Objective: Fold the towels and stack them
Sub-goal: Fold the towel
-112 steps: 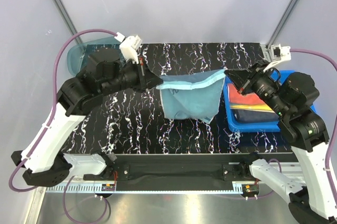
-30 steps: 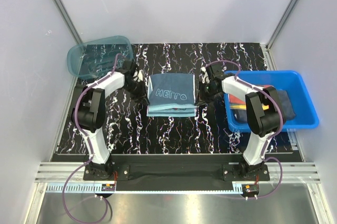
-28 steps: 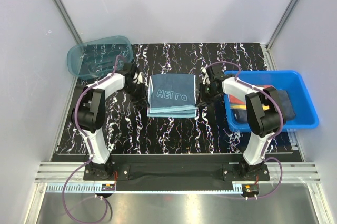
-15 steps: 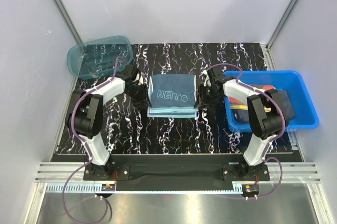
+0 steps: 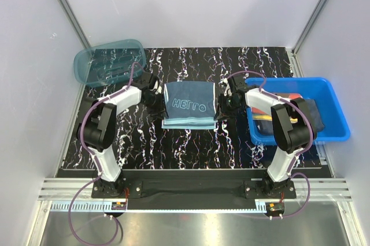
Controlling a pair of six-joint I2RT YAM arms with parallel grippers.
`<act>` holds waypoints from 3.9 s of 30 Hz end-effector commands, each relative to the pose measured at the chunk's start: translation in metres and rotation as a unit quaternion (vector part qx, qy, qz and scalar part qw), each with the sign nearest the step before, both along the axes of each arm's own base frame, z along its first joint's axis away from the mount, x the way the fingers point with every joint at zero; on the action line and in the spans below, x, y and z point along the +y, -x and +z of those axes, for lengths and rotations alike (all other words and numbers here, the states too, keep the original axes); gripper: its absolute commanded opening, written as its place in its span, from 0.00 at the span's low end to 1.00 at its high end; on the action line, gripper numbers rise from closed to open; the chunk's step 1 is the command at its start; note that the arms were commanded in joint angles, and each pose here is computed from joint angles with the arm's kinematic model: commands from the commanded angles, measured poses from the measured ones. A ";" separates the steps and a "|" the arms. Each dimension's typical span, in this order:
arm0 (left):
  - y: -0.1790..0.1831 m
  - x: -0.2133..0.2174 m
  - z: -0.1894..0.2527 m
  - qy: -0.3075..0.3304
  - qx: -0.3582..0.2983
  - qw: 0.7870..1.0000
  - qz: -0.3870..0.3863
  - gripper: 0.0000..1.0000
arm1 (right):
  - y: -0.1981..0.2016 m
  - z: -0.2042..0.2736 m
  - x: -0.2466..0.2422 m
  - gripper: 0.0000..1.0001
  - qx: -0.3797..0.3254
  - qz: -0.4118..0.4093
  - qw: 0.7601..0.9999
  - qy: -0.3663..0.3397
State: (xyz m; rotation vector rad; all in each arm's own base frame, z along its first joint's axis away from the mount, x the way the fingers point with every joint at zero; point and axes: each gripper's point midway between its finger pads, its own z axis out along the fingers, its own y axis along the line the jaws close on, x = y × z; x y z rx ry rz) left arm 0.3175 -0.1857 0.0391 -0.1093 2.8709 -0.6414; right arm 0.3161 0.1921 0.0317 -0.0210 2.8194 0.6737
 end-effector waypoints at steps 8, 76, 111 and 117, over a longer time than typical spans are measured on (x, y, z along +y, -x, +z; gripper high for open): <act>-0.004 0.003 -0.013 -0.026 -0.009 1.000 0.008 0.30 | -0.004 -0.003 0.006 0.32 -0.015 0.003 1.000 -0.010; -0.013 -0.005 0.016 -0.079 -0.024 0.997 -0.008 0.00 | -0.024 0.007 0.008 0.02 -0.039 -0.007 0.999 0.030; 0.017 0.004 0.000 -0.083 0.010 0.996 -0.038 0.00 | 0.008 0.011 0.023 0.00 -0.021 0.010 0.999 -0.023; 0.025 0.006 -0.004 -0.082 0.013 0.996 -0.038 0.00 | 0.011 -0.004 0.020 0.00 -0.009 0.008 1.000 -0.012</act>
